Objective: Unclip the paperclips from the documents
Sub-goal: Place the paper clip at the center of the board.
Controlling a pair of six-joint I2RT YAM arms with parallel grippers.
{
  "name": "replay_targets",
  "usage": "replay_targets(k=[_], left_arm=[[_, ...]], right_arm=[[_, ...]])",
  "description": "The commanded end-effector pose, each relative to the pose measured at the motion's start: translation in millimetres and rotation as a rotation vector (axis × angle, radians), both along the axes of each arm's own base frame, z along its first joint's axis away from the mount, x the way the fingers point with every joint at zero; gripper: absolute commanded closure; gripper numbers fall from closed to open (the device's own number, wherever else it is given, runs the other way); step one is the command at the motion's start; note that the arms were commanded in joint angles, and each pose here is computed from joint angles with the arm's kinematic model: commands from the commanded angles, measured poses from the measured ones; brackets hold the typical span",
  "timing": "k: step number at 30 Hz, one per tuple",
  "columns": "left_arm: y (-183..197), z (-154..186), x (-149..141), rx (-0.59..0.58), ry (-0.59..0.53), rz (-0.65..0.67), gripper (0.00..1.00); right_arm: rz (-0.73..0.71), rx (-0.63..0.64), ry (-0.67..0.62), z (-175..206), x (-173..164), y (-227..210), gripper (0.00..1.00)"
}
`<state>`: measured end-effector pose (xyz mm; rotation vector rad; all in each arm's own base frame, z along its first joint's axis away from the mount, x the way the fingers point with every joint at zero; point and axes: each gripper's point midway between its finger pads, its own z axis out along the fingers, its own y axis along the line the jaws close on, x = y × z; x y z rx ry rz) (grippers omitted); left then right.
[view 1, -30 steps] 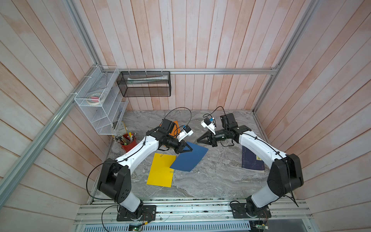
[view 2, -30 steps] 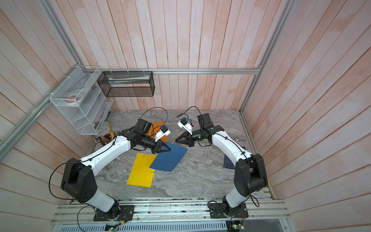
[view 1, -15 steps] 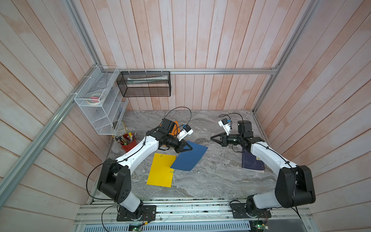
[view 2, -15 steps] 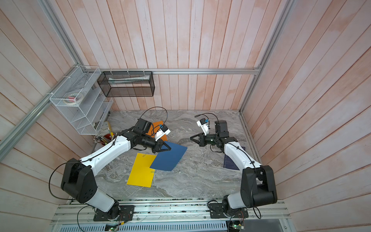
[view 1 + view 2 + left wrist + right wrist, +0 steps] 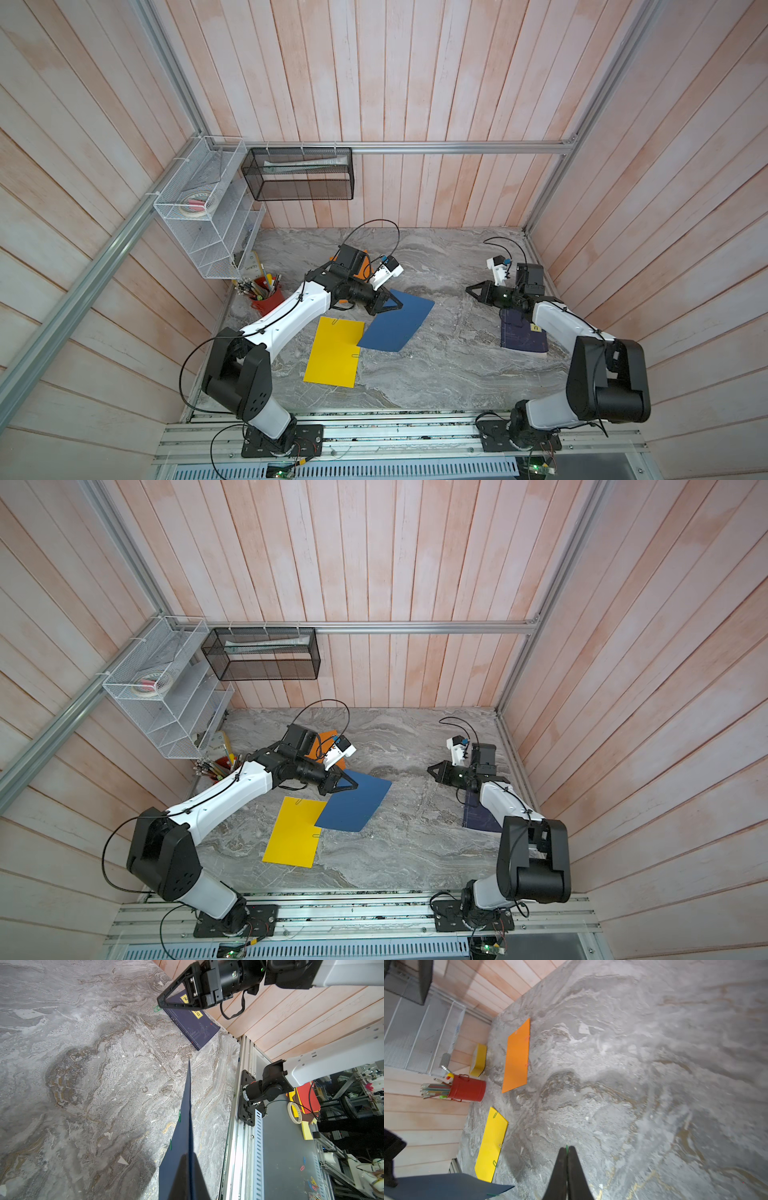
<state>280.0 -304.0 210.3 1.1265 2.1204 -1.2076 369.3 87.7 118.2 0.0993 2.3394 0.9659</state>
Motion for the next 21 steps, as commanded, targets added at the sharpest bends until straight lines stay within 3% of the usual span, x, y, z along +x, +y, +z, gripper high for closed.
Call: replay_targets(k=[1, 10, 21], left_arm=[[-3.4, 18.2, 6.6, -0.025, -0.061, 0.009, 1.0], [-3.3, 16.3, 9.6, -0.018, -0.062, 0.021, 1.0], [-2.8, 14.1, 10.6, -0.012, -0.065, 0.027, 1.0]], right_arm=[[-0.083, -0.041, 0.135, -34.8, -13.4, -14.9, 0.94], [-0.141, -0.105, 0.314, -81.7, -45.4, -27.6, 0.93], [-0.171, -0.173, 0.414, -105.4, -61.8, -38.3, 0.9]])
